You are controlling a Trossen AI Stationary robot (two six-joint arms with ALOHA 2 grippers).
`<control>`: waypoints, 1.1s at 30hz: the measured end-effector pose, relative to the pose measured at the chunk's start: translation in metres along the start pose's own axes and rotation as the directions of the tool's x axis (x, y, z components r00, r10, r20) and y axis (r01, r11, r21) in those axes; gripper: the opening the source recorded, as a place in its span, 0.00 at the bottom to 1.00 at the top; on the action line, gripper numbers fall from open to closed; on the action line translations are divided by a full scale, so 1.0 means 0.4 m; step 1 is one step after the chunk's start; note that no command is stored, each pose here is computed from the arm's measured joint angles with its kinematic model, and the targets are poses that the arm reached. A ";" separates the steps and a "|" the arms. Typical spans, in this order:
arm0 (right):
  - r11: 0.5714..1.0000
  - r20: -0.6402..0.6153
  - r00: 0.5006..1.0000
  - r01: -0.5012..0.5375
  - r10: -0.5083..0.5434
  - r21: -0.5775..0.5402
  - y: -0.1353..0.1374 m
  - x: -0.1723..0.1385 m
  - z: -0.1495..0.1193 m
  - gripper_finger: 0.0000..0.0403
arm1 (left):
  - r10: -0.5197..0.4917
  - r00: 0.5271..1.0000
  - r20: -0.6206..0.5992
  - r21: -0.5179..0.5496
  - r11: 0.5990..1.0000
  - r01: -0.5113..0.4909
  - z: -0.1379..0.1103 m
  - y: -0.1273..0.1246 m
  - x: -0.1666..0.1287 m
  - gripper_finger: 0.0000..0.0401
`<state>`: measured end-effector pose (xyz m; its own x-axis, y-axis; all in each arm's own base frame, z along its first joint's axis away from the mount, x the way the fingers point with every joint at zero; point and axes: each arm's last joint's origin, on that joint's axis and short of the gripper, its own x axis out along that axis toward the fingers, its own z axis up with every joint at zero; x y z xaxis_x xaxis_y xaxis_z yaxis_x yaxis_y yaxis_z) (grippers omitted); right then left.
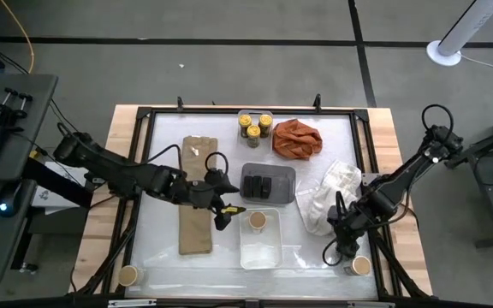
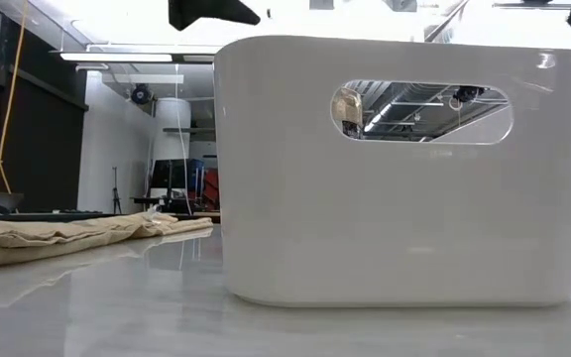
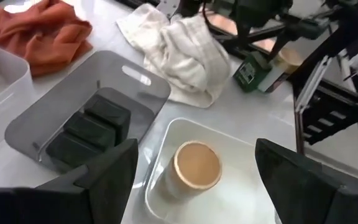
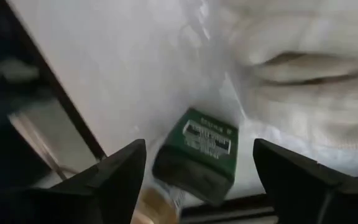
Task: Sort spices by type
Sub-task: Put the black seasoning can into the black bin
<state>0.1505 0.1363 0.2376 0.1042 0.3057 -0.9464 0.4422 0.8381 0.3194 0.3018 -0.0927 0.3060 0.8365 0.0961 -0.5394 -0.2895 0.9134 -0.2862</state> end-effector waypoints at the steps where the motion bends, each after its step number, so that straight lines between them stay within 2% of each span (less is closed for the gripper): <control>1: 0.999 -0.012 1.000 -0.002 0.001 -0.041 0.001 0.000 -0.004 0.73 | -0.001 1.000 0.003 0.003 1.000 0.001 0.001 0.000 0.000 0.77; 7: 0.964 -0.032 0.999 0.012 -0.022 -0.266 0.004 0.006 -0.023 0.73 | 0.009 1.000 -0.007 0.013 1.000 -0.009 -0.002 0.002 0.000 0.77; 16: 0.859 -0.093 0.989 0.049 -0.112 -0.510 0.028 0.067 -0.040 0.73 | 0.018 1.000 -0.003 0.003 1.000 -0.018 -0.002 0.003 0.000 0.77; 23: 0.834 -0.125 0.981 0.057 -0.149 -0.548 0.038 0.097 -0.037 0.73 | 0.028 1.000 -0.001 0.005 1.000 -0.028 -0.003 0.004 0.001 0.77; 30: 0.838 -0.072 0.983 0.104 -0.167 -0.535 0.034 0.097 -0.026 0.73 | 0.036 0.999 0.002 0.005 0.999 -0.036 -0.002 0.006 0.002 0.77; 33: 0.824 -0.049 0.983 0.120 -0.175 -0.553 0.034 0.098 -0.024 0.73 | 0.040 0.999 -0.003 0.008 0.999 -0.040 -0.003 0.007 0.001 0.77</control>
<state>0.1519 0.1638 0.2054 -0.0184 0.1756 -0.9843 -0.1159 0.9774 0.1766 0.3010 -0.0907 0.3039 0.8228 0.1317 -0.5528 -0.3191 0.9120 -0.2578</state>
